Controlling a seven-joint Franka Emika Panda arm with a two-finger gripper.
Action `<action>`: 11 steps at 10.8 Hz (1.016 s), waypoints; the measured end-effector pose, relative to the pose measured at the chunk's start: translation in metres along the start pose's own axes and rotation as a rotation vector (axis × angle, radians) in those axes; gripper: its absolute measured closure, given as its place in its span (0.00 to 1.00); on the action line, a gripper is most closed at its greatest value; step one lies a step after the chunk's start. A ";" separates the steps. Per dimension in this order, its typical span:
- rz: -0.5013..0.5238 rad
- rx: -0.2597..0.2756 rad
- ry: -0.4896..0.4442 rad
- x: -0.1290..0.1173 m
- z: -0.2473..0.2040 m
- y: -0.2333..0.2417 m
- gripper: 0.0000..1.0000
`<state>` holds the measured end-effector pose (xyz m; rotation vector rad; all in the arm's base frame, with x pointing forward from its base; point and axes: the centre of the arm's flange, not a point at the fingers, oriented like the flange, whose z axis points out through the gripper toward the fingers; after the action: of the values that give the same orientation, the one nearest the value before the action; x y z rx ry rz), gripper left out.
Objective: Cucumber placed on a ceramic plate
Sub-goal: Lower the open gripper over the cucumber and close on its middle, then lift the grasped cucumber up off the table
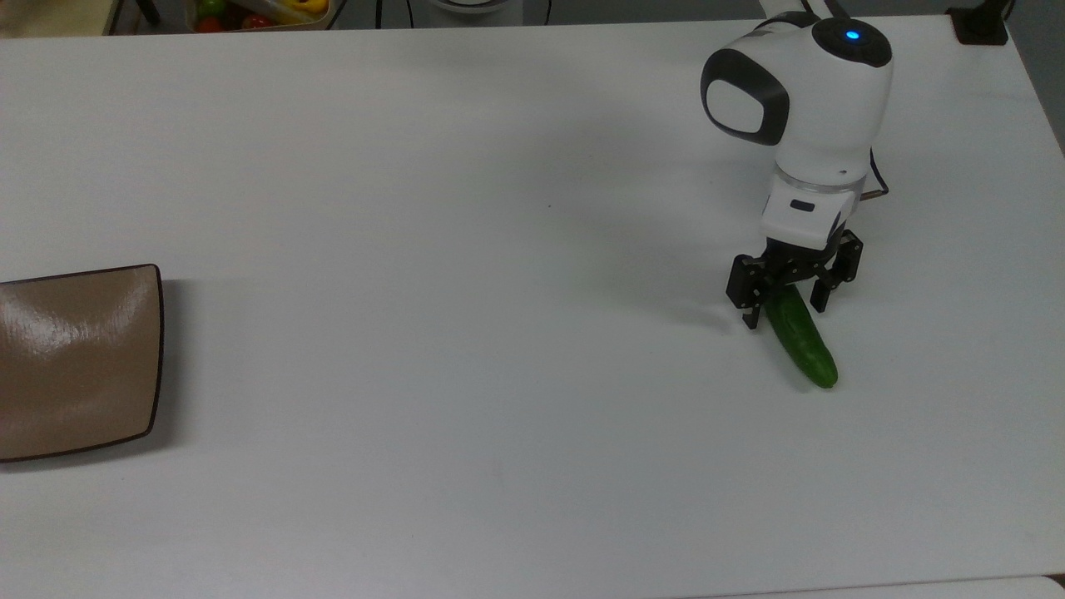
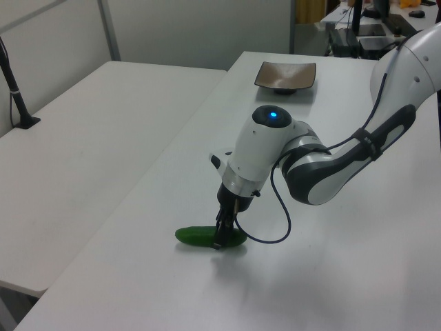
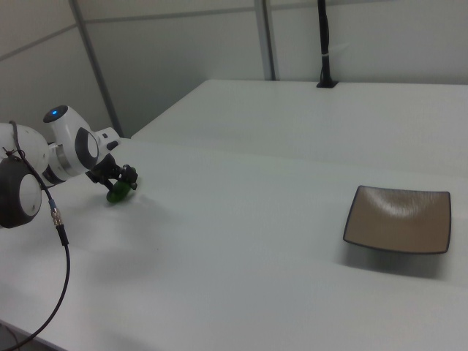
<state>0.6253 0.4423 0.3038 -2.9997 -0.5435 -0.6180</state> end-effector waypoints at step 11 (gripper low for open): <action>0.023 0.011 0.050 0.016 -0.033 0.001 0.57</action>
<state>0.6268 0.4437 0.3409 -2.9670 -0.5065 -0.6842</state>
